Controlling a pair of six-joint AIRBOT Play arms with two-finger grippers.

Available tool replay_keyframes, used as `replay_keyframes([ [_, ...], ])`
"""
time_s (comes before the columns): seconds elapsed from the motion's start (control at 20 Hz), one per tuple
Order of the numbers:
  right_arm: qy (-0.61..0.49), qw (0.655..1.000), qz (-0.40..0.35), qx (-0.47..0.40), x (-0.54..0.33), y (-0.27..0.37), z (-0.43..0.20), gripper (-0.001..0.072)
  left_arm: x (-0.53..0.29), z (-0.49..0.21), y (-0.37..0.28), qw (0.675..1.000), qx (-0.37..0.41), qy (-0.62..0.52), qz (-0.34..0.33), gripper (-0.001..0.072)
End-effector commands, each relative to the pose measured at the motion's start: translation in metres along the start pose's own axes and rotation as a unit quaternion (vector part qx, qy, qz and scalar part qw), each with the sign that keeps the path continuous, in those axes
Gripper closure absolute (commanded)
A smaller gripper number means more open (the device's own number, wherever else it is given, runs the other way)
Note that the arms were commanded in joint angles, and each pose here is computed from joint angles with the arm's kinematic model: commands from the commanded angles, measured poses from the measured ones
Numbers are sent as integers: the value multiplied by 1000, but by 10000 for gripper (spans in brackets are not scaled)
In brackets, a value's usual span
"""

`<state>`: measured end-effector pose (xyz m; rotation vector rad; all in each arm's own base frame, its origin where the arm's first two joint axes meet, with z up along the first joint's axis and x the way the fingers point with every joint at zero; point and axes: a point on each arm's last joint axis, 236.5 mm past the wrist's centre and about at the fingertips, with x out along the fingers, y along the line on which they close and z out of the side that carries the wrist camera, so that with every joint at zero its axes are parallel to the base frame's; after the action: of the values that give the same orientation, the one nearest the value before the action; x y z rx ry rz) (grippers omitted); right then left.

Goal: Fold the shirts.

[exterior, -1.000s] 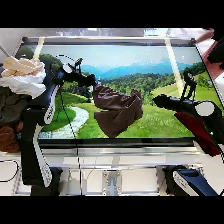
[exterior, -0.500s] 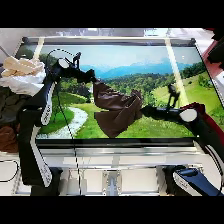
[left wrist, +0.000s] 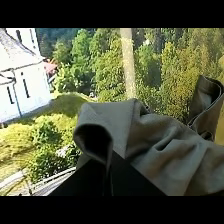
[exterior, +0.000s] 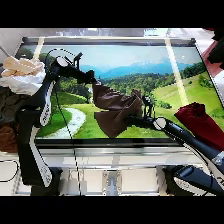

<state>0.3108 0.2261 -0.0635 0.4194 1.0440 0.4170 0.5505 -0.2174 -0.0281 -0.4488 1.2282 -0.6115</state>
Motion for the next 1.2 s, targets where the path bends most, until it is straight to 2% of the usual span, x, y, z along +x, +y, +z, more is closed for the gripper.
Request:
replay_keyframes([
  [0.0, -65, 998, -20, -3, 6, -9, 27, 271, -1, -1, 0, 1000, 3, 2, 0, 693],
  [0.25, -7, 1000, -11, -27, 2, -2, 0, 270, -1, -1, 0, 1000, 6, 2, 0, 694],
  [0.45, -10, 997, 7, -72, -28, 17, 2, 269, -1, 1, 1, 1000, 8, -2, 1, 693],
  [0.65, 5, 997, -32, -70, -35, 0, -4, 270, -1, 1, 0, 1000, 7, -2, 0, 694],
  [0.85, -24, 996, -73, -42, -31, -25, 3, 268, -1, 1, 0, 1000, 7, -2, 0, 694],
  [1.15, -107, 992, -49, 45, -7, -31, 31, 267, -1, 2, 0, 1000, 7, -3, 0, 693],
])
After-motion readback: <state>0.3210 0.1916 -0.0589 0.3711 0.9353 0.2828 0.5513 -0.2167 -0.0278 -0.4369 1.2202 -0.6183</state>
